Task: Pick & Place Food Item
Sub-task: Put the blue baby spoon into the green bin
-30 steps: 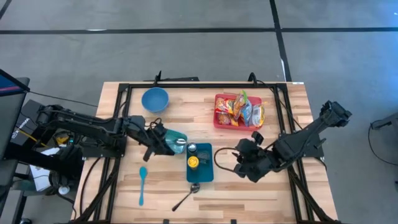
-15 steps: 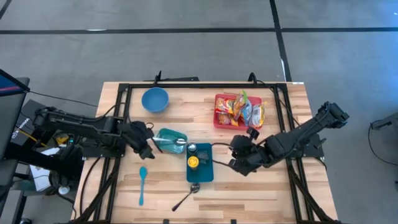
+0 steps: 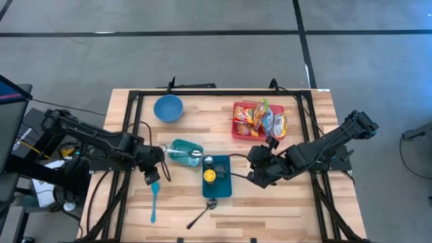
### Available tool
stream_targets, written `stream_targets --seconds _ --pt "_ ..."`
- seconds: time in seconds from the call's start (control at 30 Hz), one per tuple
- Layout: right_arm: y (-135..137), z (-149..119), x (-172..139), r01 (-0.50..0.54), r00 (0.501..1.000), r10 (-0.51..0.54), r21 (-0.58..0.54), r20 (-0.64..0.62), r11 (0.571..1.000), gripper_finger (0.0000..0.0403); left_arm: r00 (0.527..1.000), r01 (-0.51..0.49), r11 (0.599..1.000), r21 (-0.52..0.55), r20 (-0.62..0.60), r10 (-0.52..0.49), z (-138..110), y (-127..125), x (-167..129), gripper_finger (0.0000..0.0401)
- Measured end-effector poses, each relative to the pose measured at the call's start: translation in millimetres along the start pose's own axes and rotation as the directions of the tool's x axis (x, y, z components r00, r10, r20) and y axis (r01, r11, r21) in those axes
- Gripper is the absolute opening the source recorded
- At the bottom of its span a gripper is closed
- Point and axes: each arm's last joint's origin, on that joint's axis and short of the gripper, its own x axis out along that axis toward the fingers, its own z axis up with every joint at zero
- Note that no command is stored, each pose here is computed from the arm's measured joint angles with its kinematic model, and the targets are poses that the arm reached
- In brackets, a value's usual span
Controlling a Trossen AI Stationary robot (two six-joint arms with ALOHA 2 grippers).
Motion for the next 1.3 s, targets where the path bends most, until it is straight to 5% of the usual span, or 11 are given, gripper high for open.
stream_targets --seconds 0.5,1.3 --pt "1 1 0 -0.012 1.0 0.013 -0.012 0.013 1.0 0.0122 0.98 -0.149 0.987 -0.064 -0.143 0.138 -12 17 25 0.0026" --pt "2 2 0 -0.013 1.0 0.013 -0.011 0.013 1.0 0.0122 0.992 -0.015 0.997 -0.078 -0.123 0.006 -9 14 33 0.0105"
